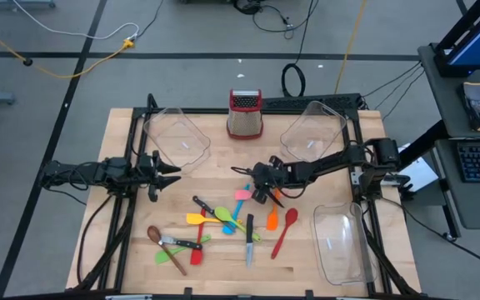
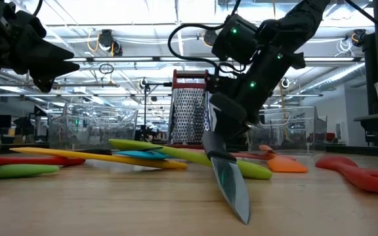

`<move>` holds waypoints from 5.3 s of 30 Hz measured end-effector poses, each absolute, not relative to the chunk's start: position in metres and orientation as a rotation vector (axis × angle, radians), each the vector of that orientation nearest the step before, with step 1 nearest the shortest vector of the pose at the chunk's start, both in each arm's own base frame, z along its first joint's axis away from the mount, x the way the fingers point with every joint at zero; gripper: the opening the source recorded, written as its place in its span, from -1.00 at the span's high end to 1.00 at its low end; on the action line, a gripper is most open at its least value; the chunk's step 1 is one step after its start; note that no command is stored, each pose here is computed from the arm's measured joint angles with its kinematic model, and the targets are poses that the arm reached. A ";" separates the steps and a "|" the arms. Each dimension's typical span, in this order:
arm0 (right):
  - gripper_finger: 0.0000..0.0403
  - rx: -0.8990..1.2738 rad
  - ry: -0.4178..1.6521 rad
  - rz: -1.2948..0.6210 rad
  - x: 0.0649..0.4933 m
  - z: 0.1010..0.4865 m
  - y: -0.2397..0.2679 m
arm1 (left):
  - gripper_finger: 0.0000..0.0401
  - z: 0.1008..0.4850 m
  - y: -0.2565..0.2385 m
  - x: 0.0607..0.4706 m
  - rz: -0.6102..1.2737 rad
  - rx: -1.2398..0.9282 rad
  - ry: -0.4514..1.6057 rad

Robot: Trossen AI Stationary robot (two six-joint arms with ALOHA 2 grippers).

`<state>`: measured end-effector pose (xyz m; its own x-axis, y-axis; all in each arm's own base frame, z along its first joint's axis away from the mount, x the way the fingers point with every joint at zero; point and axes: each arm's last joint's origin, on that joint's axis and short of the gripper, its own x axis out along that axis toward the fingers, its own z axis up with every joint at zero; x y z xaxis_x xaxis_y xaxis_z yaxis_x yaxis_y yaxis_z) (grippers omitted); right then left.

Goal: Pick & Place Kitchen Items
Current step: Put the right black knife into the top left transparent bin

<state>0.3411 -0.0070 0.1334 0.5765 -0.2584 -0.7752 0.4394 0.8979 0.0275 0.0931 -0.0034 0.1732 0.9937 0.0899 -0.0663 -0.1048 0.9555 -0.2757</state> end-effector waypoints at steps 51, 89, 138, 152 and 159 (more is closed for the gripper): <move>0.65 0.253 0.958 -0.473 0.336 0.121 -0.018 | 0.22 0.174 -0.003 0.093 0.100 -0.287 0.049; 0.69 -0.134 0.469 -0.201 0.306 0.258 0.039 | 0.22 0.178 -0.003 0.093 0.090 -0.619 -0.019; 0.69 -1.094 0.302 -0.091 0.315 0.255 0.114 | 0.22 0.280 -0.056 0.269 -0.093 -0.629 0.225; 0.68 -1.097 0.287 -0.068 0.312 0.256 0.122 | -0.06 0.278 -0.044 0.295 -0.151 -0.644 0.276; 0.69 -1.096 0.286 -0.067 0.312 0.256 0.122 | -0.32 0.277 -0.039 0.296 -0.156 -0.671 0.326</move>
<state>0.3125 0.1218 0.2556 0.9612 -0.1940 -0.1959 -0.0876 0.4587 -0.8843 0.2956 -0.0395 0.2774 0.9378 -0.2458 -0.2452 0.0377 0.7740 -0.6320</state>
